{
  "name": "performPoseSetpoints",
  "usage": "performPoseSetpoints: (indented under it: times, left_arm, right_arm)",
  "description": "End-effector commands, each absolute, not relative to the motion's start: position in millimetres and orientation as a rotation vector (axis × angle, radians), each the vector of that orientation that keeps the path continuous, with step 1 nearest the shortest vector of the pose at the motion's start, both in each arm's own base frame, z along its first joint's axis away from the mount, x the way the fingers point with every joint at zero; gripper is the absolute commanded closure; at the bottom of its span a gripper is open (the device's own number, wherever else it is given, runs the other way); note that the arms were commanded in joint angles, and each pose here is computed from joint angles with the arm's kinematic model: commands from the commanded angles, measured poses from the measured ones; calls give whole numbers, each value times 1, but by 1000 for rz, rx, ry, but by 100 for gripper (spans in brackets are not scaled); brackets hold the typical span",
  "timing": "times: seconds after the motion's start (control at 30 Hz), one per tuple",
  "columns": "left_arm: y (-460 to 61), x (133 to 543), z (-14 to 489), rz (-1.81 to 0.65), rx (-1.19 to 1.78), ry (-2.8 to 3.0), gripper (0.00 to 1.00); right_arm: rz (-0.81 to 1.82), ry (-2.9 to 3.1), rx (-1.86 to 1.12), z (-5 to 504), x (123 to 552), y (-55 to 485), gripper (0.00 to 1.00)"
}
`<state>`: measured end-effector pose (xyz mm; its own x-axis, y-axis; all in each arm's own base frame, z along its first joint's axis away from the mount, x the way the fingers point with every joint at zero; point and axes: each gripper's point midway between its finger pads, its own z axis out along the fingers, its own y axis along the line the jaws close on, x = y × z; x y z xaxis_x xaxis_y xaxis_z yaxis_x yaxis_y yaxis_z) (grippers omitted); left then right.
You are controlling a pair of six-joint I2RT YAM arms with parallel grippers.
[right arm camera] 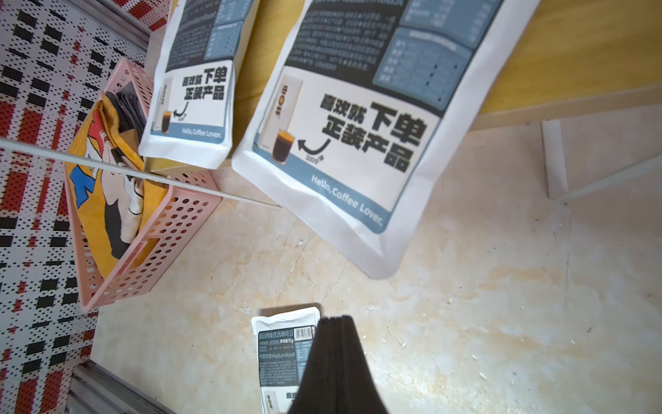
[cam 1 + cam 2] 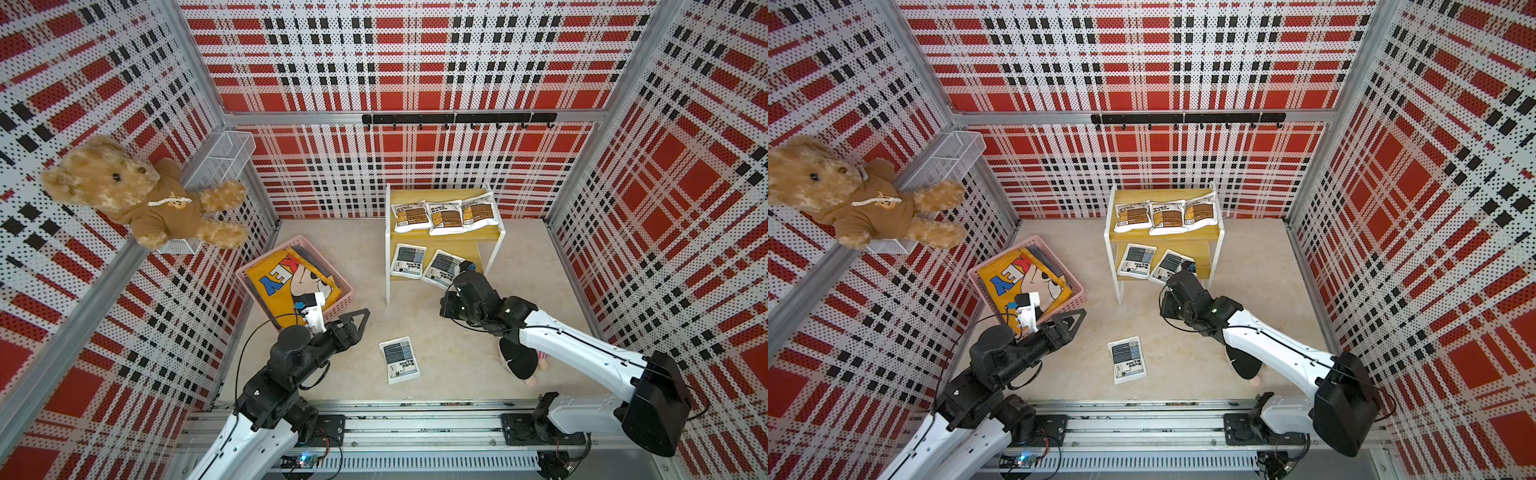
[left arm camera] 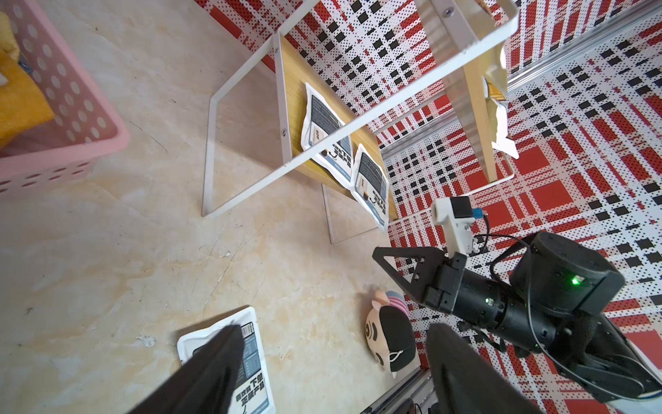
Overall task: Place the bagged coffee beans on the shelf by color
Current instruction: Move the bagged coffee beans to the shelf.
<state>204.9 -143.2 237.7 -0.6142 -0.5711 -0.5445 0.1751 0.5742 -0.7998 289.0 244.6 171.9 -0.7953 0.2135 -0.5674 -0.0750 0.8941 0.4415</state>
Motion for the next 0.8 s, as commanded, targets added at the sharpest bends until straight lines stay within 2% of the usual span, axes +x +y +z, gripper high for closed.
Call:
performPoseSetpoints:
  times: [0.0,0.4,0.77]
  left_arm:
    - [-141,207,238,-1106,-320,1939,13]
    - [-143,211,230,-1086,-322,1965,13]
    - [-143,212,227,-1087,-332,1970,13]
  right_arm:
    - [578,2398,90,180,300,246,100]
    - [454,2396,114,178,328,224,100]
    - [456,2382,102,180,340,230,100]
